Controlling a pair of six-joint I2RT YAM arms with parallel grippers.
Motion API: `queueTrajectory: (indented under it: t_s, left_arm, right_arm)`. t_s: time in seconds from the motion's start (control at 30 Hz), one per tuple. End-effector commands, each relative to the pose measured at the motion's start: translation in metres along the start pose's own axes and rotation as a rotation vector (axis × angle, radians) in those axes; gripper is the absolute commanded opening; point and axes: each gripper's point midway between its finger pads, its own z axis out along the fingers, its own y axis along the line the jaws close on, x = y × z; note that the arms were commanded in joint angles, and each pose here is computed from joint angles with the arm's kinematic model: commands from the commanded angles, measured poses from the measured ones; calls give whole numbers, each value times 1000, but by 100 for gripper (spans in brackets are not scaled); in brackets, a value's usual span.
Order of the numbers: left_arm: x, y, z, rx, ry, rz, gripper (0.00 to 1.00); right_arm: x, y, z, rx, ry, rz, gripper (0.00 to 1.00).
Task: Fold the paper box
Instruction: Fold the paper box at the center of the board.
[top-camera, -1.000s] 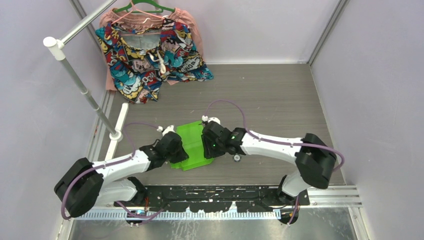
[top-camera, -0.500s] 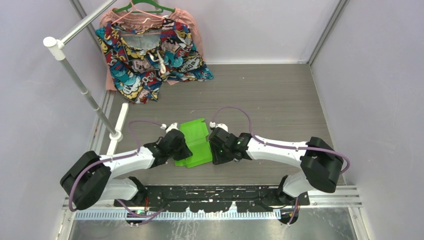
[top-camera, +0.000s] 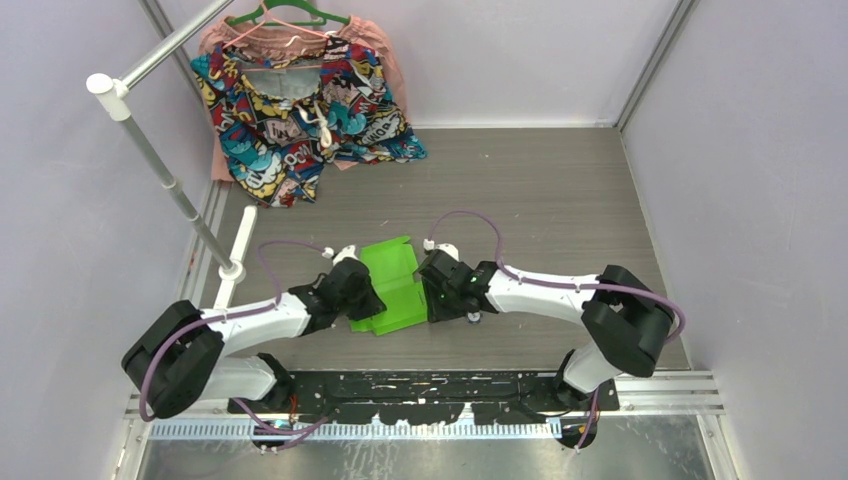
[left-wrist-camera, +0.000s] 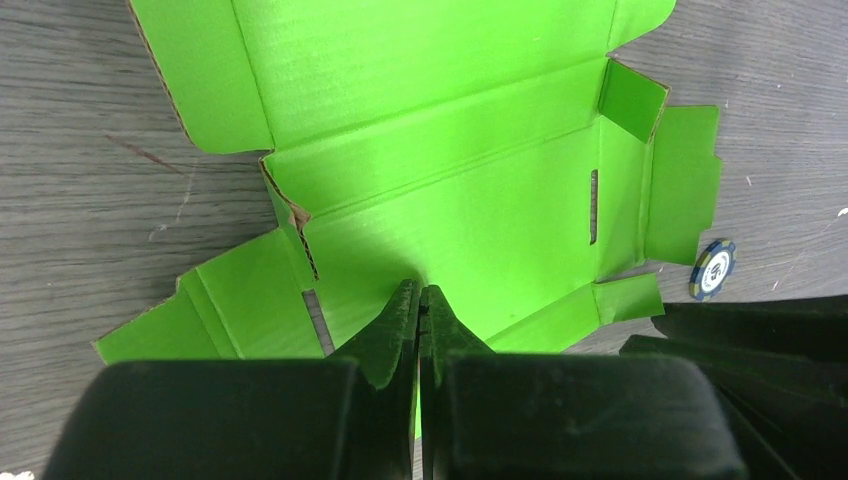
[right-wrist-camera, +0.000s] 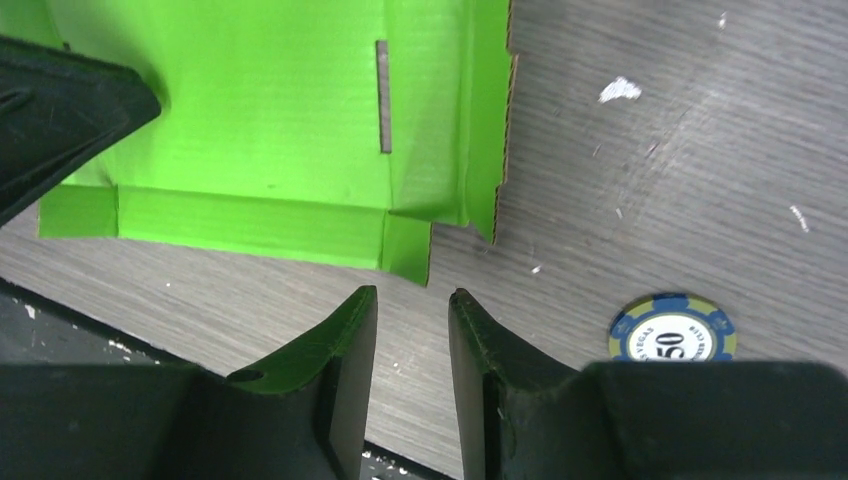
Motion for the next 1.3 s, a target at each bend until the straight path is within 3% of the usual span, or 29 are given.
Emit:
queueTrajectory:
  t_s: [0.0,0.57,1.27]
  left_arm:
    - [7,10,4,-39,25,28,0]
    - [13,10,13,-34,54,32,0]
    - [15,6,17,-29,67,36,0]
  right_arm:
    - [-27,7,2,-19,-69,15,38]
    - [-50,15,1,-28,-104,25,38]
    - [-48,28,8,-75,-70,23,35]
